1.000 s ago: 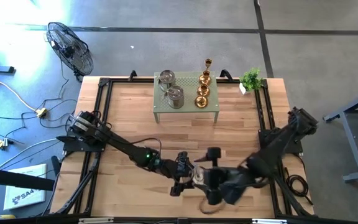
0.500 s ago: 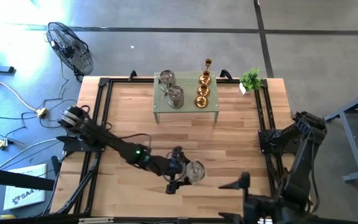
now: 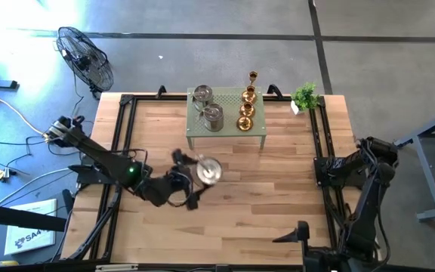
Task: Pick & Place candle stick holders
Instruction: Put the silver scented candle on the shelf
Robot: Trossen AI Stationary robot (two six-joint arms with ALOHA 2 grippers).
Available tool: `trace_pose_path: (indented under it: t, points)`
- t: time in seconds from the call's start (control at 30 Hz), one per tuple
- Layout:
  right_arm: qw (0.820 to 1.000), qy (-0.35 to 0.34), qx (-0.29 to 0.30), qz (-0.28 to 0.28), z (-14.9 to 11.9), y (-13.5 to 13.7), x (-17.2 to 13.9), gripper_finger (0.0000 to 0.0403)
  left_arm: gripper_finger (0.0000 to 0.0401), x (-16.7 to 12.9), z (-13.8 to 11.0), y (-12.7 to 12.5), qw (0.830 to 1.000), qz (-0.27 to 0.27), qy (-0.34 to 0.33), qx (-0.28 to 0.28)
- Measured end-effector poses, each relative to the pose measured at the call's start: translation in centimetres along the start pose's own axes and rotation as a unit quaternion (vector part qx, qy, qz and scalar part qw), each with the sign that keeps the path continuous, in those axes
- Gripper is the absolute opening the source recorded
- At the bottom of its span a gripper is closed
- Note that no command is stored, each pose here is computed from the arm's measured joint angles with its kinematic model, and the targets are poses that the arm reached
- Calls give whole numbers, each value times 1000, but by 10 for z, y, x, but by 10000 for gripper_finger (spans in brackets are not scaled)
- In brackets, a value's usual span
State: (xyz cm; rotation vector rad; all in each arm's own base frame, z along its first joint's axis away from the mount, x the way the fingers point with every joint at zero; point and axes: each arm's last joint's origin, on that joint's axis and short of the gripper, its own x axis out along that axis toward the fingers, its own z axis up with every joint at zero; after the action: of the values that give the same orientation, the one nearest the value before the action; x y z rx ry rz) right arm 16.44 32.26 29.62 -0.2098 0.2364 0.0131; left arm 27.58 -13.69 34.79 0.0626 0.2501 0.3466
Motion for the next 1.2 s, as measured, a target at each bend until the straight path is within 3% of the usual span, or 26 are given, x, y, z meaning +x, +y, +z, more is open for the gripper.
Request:
trace_pose_path:
  t: [0.2, 0.4, 0.57, 0.93, 1.2]
  points:
    - [1000, -5, 15, 13, -8, 3, 1, 391, 355, -7, -17, 19, 989, 145, 38, 13]
    - [1000, -5, 20, 22, -7, 3, 1, 391, 355, -19, -40, 39, 969, 237, 66, 9]
    - [1000, -5, 20, 18, -7, 3, 2, 391, 355, -26, -52, 51, 958, 277, 67, -32]
    - [1000, -6, 11, 18, -7, 3, 2, 391, 355, 0, -108, 81, 929, 342, 117, -83]
    - [1000, -2, 7, 12, -7, 0, 8, 391, 355, 16, -112, 100, 914, 378, 124, -84]
